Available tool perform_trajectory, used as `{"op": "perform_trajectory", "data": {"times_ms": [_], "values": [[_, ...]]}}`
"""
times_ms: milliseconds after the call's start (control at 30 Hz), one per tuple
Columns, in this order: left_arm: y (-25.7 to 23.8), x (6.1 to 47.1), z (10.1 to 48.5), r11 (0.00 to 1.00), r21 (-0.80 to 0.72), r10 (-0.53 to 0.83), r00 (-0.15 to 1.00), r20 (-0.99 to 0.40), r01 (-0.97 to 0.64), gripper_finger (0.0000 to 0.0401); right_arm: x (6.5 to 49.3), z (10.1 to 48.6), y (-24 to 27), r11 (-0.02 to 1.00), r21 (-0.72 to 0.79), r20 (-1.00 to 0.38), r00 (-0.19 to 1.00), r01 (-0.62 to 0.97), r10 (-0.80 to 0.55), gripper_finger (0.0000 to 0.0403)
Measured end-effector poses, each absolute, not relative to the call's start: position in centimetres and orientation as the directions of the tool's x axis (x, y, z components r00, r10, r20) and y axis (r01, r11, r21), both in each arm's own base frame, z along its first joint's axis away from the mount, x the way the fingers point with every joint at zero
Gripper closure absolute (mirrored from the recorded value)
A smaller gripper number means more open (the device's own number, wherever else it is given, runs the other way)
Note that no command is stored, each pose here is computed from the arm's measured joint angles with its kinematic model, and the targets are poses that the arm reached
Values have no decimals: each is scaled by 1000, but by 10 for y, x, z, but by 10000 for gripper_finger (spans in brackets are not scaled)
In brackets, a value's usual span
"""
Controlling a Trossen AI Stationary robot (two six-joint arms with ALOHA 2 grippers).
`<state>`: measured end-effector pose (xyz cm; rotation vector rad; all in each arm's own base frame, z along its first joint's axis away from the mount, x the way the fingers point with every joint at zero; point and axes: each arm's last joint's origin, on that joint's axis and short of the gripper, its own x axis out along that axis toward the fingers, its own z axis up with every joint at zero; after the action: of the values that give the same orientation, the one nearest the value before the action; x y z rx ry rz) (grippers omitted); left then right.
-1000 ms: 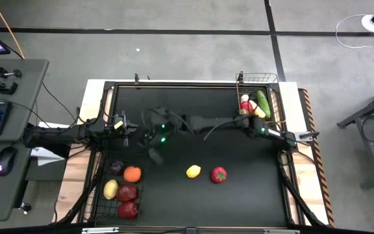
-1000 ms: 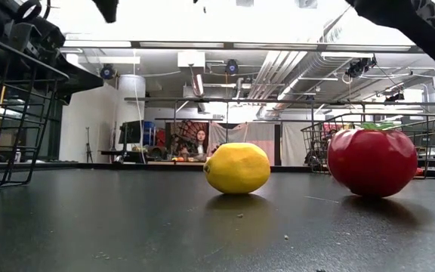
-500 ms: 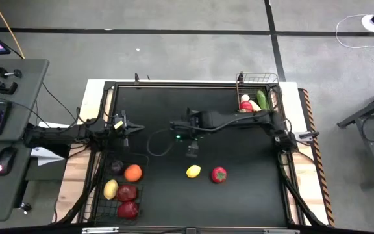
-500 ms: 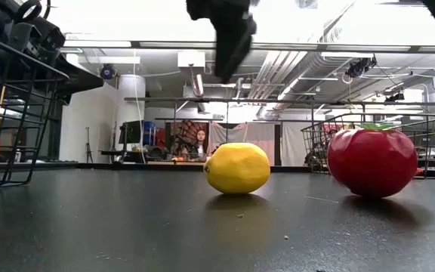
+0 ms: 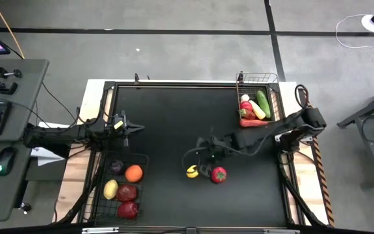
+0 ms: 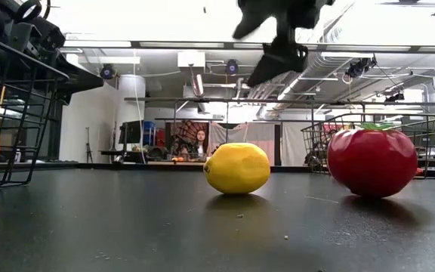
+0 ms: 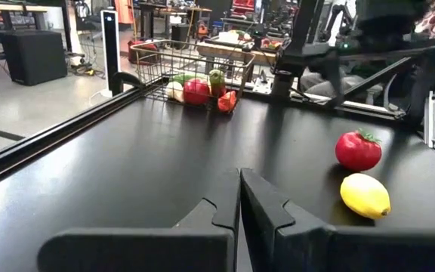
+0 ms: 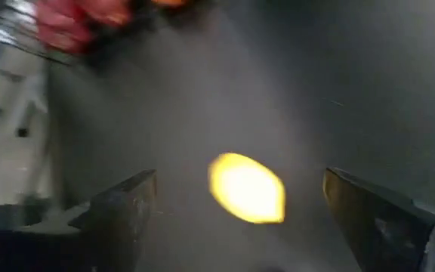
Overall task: Sort produce into baskets
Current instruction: Put the lemon into the left wire basket
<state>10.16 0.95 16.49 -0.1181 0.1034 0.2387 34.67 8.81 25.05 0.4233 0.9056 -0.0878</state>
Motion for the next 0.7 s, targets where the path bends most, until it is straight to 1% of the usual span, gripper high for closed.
{"op": "perform_trajectory", "data": {"times_ms": [100, 200, 300, 400, 533, 633, 700], "values": [[10, 102, 165, 965, -104, 230, 966, -116, -242, 401, 350, 247, 99, 905, 359, -753, 643, 227, 137, 36], [10, 102, 165, 965, -104, 230, 966, -116, -242, 401, 356, 234, 110, 920, 366, -769, 602, 139, 216, 36], [9, 102, 165, 965, -104, 230, 966, -117, -242, 401, 362, 229, 120, 951, 308, -781, 578, 31, 234, 36], [10, 102, 165, 965, -104, 230, 966, -116, -242, 401, 367, 221, 128, 973, 205, -798, 557, -105, 229, 36], [10, 102, 165, 965, -104, 230, 966, -117, -242, 401, 376, 210, 133, 975, 51, -811, 561, -215, 166, 36], [10, 102, 165, 965, -104, 230, 966, -116, -242, 401, 381, 200, 132, 968, -70, -819, 568, -239, 81, 36], [10, 102, 165, 965, -104, 230, 966, -116, -242, 401, 383, 194, 129, 963, -118, -827, 561, -243, 41, 36]]}}
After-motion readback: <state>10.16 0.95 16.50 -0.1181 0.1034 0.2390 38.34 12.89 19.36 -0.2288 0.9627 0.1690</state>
